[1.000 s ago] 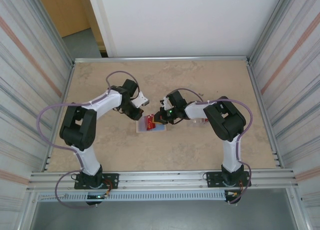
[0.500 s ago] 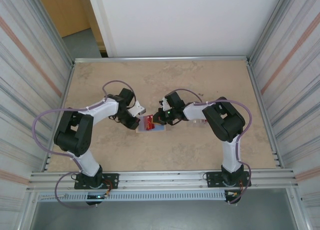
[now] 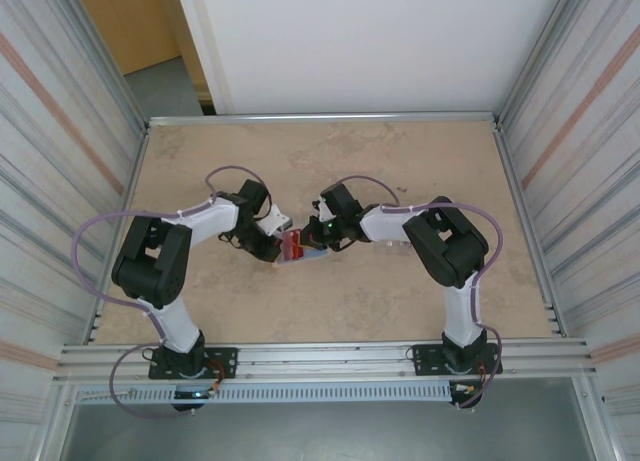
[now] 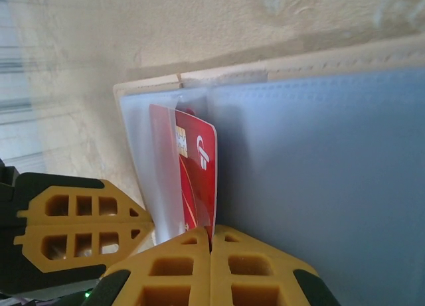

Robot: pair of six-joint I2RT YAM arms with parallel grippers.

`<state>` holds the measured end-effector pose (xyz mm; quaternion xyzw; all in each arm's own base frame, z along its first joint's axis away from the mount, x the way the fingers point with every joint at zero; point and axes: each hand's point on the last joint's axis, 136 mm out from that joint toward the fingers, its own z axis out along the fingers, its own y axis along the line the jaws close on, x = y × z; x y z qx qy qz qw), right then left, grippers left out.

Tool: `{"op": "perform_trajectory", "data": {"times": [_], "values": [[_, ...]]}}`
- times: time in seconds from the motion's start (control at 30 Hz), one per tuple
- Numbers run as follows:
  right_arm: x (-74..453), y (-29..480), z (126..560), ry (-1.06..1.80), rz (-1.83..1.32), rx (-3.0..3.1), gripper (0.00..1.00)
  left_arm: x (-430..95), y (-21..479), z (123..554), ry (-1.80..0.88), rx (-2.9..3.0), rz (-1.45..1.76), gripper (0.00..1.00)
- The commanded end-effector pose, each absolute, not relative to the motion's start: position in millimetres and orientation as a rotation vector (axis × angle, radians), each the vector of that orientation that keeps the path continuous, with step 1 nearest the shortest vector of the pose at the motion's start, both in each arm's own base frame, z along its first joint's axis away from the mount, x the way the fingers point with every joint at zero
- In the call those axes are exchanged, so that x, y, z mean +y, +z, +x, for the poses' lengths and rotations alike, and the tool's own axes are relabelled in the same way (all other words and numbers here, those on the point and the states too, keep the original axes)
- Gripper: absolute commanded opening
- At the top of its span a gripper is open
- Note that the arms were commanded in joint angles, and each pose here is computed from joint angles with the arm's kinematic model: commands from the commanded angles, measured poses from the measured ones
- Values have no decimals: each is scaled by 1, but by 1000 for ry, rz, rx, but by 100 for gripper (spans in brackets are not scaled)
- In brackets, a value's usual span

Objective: Put the credit cards into the card holder
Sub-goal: Insert the credit card into the card slot.

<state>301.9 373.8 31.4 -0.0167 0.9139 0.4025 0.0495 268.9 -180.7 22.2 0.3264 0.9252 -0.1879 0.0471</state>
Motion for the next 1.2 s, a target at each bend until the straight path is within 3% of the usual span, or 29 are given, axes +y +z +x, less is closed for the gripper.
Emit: {"op": "perform_trajectory", "data": {"times": [0.0, 0.33, 0.67, 1.17], "values": [[360, 10, 288, 1062, -1, 2897, 7, -182, 16, 268, -595, 2833, 977, 0], [353, 15, 289, 959, -71, 2935, 20, -161, 44, 287, -603, 2823, 741, 0], [357, 17, 294, 903, -146, 2964, 23, -162, 16, 294, -699, 2917, 571, 0], [370, 26, 297, 776, -379, 2988, 25, -170, -2, 300, -717, 2991, 565, 0]]}}
